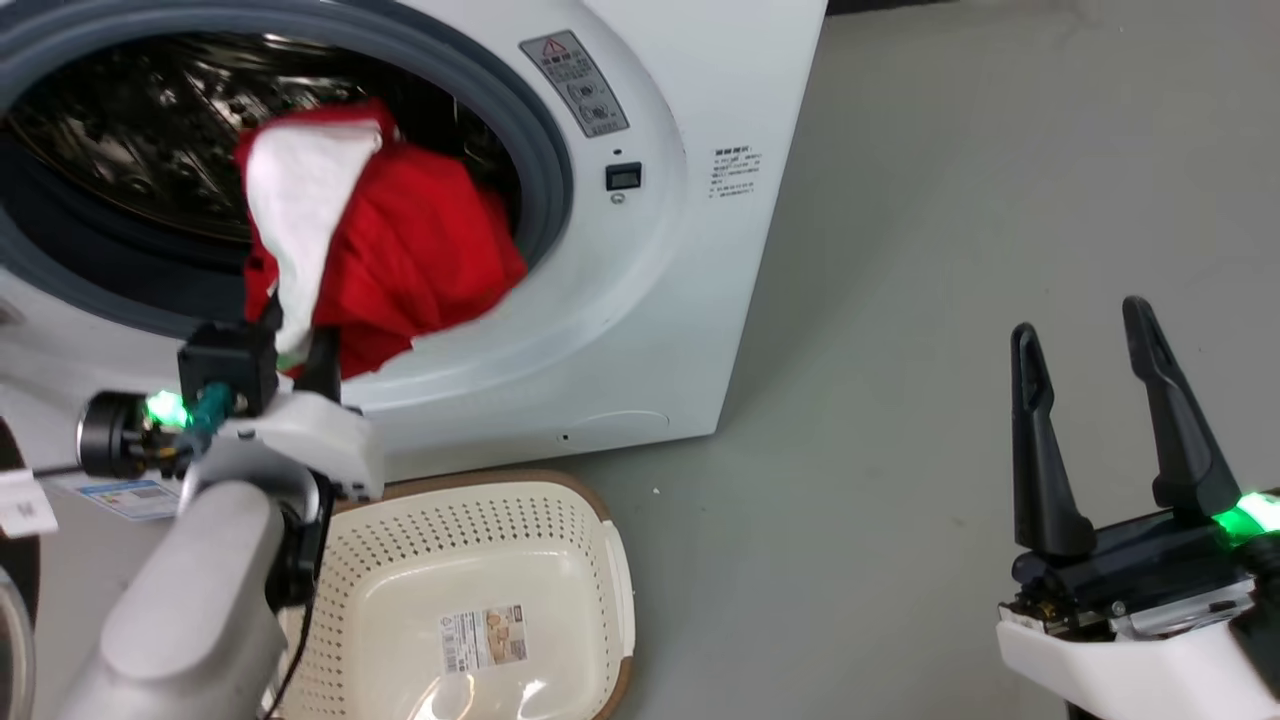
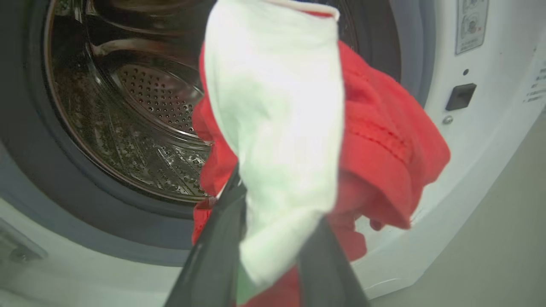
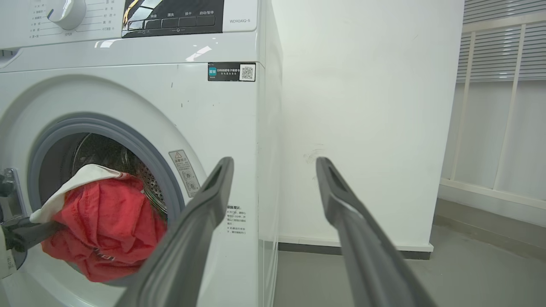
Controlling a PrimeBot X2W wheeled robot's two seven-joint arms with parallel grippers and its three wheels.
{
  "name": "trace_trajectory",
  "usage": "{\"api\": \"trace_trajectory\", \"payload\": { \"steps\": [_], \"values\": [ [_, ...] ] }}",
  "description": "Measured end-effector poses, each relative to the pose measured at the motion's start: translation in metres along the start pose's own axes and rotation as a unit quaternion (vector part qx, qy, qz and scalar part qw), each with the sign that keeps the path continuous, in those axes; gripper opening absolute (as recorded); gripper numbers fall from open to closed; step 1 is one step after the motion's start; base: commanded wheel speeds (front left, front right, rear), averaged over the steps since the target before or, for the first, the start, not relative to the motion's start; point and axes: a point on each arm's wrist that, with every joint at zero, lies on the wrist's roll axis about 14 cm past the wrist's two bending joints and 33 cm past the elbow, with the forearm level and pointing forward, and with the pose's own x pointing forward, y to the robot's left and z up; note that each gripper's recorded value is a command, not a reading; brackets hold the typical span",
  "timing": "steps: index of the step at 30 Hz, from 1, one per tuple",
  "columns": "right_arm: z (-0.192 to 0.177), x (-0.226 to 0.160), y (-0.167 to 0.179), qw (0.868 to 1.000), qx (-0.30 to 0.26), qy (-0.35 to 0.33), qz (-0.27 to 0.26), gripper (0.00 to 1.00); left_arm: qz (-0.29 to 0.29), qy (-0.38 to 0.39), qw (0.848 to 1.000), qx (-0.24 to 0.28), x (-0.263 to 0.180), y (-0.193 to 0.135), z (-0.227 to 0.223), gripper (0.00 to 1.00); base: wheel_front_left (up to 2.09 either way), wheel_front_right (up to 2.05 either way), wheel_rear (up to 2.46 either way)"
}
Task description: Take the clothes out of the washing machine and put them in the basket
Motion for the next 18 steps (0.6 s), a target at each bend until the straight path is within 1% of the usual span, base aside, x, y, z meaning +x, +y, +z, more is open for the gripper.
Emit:
{"api": "trace_trajectory", "payload": {
  "steps": [10, 17, 18],
  "values": [
    [0.013, -0.013, 0.007, 1.000, 0.005, -0.008, 0.007, 1.00, 0.020, -0.002, 1.000, -0.002, -0.057, 0.000, 0.001, 0.00, 0.00, 0.00, 0.00],
    [0.020, -0.022, 0.010, 1.000, 0.007, -0.013, 0.009, 1.00, 0.023, 0.009, 1.000, -0.012, -0.093, -0.006, -0.006, 0.00, 0.00, 0.00, 0.00],
    [0.020, -0.027, 0.012, 1.000, 0.007, -0.010, 0.010, 1.00, 0.021, 0.016, 1.000, -0.014, -0.106, -0.011, -0.010, 0.00, 0.00, 0.00, 0.00]
  ]
}}
